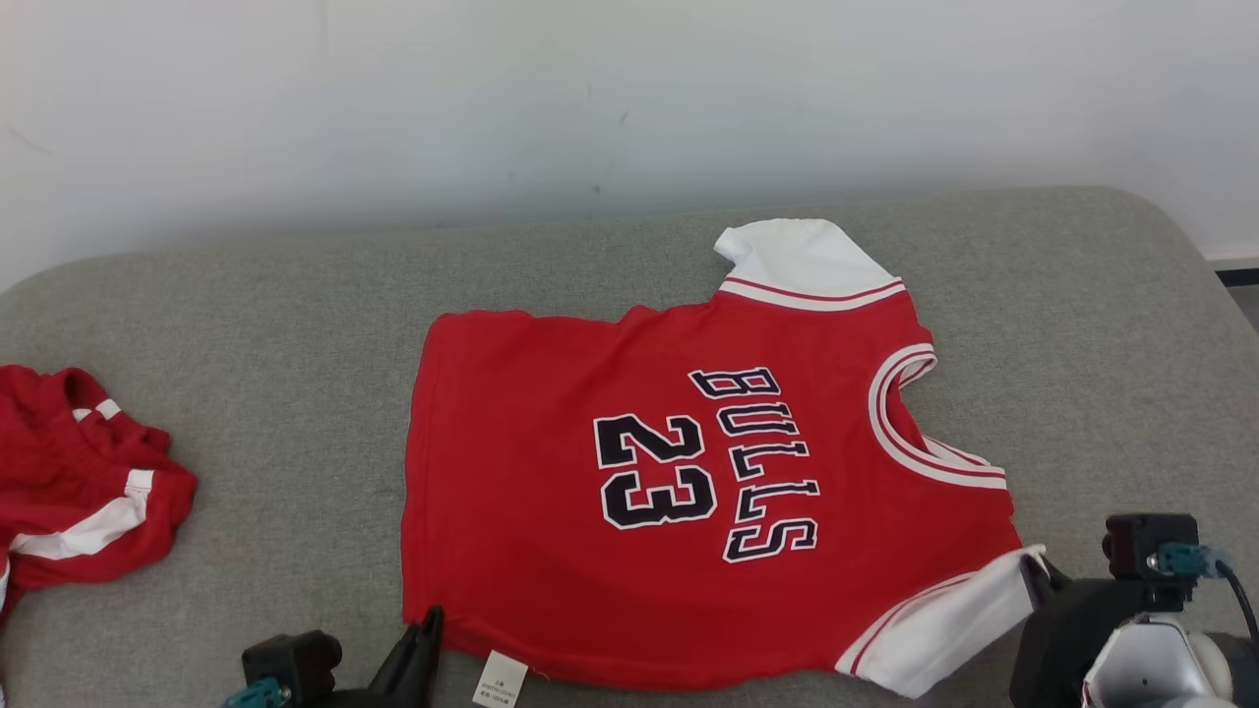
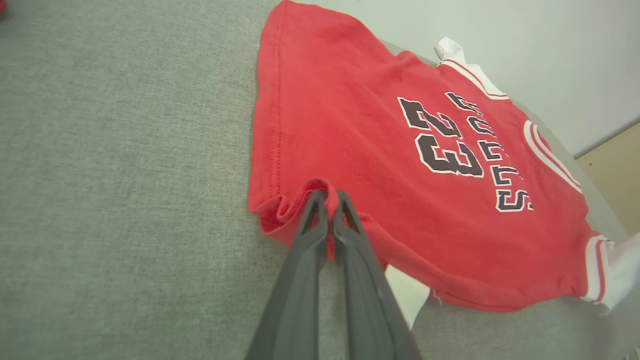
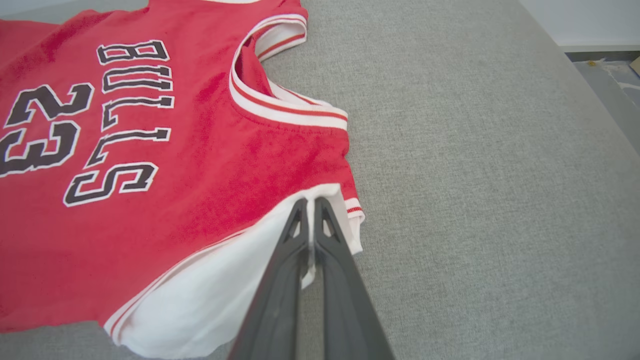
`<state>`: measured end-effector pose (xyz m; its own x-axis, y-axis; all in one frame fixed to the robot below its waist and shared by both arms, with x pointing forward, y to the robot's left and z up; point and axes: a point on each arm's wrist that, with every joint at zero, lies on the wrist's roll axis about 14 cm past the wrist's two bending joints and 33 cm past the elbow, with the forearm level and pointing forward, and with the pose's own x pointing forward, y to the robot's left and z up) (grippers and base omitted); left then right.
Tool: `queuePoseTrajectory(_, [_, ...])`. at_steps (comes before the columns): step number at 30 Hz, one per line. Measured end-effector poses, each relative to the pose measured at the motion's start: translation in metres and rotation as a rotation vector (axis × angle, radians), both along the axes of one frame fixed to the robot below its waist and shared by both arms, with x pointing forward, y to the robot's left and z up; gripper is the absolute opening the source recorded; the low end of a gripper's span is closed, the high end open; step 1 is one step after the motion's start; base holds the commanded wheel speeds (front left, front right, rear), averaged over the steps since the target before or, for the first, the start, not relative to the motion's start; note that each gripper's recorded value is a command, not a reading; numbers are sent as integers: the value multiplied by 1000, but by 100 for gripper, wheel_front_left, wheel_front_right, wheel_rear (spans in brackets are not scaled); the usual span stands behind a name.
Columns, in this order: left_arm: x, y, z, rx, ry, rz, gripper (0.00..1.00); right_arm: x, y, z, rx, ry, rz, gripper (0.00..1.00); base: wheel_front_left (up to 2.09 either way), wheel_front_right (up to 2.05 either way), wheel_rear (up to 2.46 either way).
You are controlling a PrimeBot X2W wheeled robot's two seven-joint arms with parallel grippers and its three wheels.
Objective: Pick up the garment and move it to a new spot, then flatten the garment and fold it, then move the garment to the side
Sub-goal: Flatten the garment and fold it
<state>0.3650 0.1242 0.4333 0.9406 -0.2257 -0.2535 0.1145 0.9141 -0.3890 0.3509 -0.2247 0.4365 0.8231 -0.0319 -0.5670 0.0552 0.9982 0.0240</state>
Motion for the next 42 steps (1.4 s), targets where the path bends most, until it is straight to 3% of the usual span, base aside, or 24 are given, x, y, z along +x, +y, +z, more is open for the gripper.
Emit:
queuePoseTrajectory(9, [30, -6, 8, -5, 14, 11, 0, 49, 4, 30, -4, -109, 43, 0, 0, 0, 0])
queuePoseTrajectory(21, [61, 7, 4, 50, 28, 90, 0, 94, 14, 34, -47, -157, 121, 0, 0, 0, 0])
queuePoseTrajectory(42, [82, 6, 5, 65, 10, 85, 0, 122, 16, 27, -43, -167, 126, 0, 0, 0, 0])
